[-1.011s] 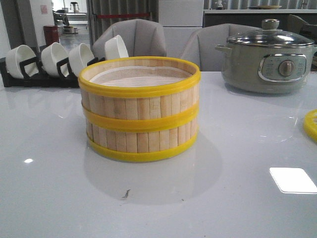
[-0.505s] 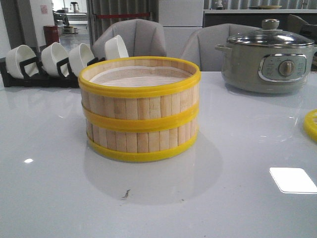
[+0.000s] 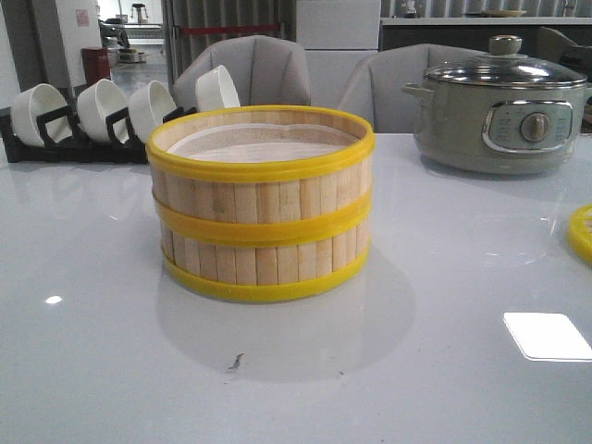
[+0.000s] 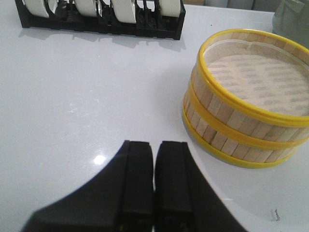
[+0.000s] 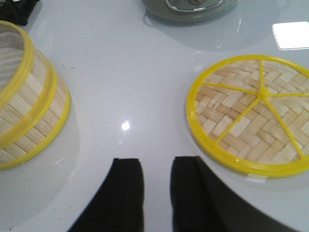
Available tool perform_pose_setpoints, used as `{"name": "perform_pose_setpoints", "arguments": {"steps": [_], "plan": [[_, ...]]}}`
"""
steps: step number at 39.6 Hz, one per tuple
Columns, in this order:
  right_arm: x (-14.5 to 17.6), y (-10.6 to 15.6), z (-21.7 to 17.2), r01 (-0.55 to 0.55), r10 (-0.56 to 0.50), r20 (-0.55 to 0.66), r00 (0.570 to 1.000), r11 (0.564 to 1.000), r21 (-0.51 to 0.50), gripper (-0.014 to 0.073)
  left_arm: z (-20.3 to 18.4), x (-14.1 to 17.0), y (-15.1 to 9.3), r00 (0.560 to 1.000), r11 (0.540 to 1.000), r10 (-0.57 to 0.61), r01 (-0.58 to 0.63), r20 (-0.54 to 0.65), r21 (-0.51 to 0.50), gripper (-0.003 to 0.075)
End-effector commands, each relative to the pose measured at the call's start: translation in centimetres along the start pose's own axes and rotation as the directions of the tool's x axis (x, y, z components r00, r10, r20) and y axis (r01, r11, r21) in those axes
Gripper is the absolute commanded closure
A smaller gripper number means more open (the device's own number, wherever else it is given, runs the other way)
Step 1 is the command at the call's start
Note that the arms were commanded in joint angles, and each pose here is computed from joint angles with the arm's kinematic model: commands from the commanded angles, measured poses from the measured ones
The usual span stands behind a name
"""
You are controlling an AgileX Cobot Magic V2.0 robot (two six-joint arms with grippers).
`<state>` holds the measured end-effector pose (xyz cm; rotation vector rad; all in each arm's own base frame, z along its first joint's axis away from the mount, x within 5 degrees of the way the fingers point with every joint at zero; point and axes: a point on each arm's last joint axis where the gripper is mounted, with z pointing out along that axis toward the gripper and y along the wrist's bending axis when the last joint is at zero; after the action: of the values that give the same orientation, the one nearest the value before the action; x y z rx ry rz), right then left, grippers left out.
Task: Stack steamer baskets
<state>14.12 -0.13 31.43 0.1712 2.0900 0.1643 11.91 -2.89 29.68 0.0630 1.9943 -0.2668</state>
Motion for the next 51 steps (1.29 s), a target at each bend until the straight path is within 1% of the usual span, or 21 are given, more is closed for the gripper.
{"name": "perform_pose_setpoints", "arguments": {"steps": [1, 2, 4, 15, 19, 21, 27, 29, 35, 43, 46, 51], "plan": [[-1.4, 0.2, -0.4, -0.013, 0.014, 0.094, 0.995, 1.000, -0.009, 0.0509, -0.4, -1.6, -0.3, 0.994, 1.000, -0.010, 0.008, 0.111, 0.020, 0.0634], [-1.4, 0.2, -0.4, -0.013, 0.014, 0.096, 0.995, 1.000, -0.008, 0.0549, -0.4, -1.6, -0.3, 0.994, 1.000, -0.010, 0.008, 0.111, 0.020, 0.0634], [-1.5, 0.2, -0.4, -0.013, 0.014, 0.102, 0.995, 1.000, -0.008, 0.0531, -0.4, -1.6, -0.3, 0.994, 1.000, -0.010, 0.008, 0.111, 0.020, 0.0634], [-1.5, 0.3, -0.4, -0.037, 0.039, 0.107, 0.993, 0.999, -0.023, 0.0538, -0.4, -1.6, -0.3, 0.994, 1.000, -0.010, 0.008, 0.111, 0.020, 0.0634], [-1.5, 0.4, -0.4, -0.056, 0.059, 0.105, 0.993, 0.998, -0.035, 0.0523, -0.4, -1.6, -0.3, 0.994, 1.000, -0.010, 0.008, 0.111, 0.020, 0.0634], [-1.4, 0.4, -0.4, -0.055, 0.058, 0.095, 0.994, 0.998, -0.035, 0.0483, -0.4, -1.6, -0.3, 0.994, 1.000, -0.010, 0.008, 0.111, 0.020, 0.0634], [-0.7, 0.5, -0.4, -0.055, 0.056, 0.018, 0.998, 0.998, -0.040, 0.0256, -0.4, -1.6, -0.3, 0.994, 1.000, -0.010, 0.008, 0.111, 0.020, 0.0634], [-0.5, 0.5, -0.4, -0.056, 0.055, -0.007, 0.998, 0.998, -0.042, 0.0226, -0.4, -1.6, -0.3, 0.994, 1.000, -0.010, 0.008, 0.111, 0.020, 0.0634], [0.1, 0.6, -0.4, -0.056, 0.052, -0.076, 0.996, 0.997, -0.046, 0.0269, -0.4, -1.6, -0.3, 0.994, 1.000, -0.010, 0.008, 0.111, 0.020, 0.0634], [0.2, 0.5, -0.4, -0.053, 0.049, -0.087, 0.995, 0.998, -0.043, 0.0275, -0.4, -1.6, -0.3, 0.994, 1.000, -0.010, 0.008, 0.111, 0.020, 0.0634], [0.1, 0.3, 0.4, -0.058, 0.055, -0.103, 0.993, 0.998, -0.031, 0.0275, -0.4, -1.6, -0.3, 0.994, 1.000, -0.010, 0.008, 0.111, 0.020, 0.0634], [-0.7, -0.5, 2.3, -0.081, 0.083, -0.150, 0.985, 0.997, 0.019, 0.0275, -0.4, -1.6, -0.3, 0.994, 1.000, -0.010, 0.008, 0.111, 0.020, 0.0634]]}}
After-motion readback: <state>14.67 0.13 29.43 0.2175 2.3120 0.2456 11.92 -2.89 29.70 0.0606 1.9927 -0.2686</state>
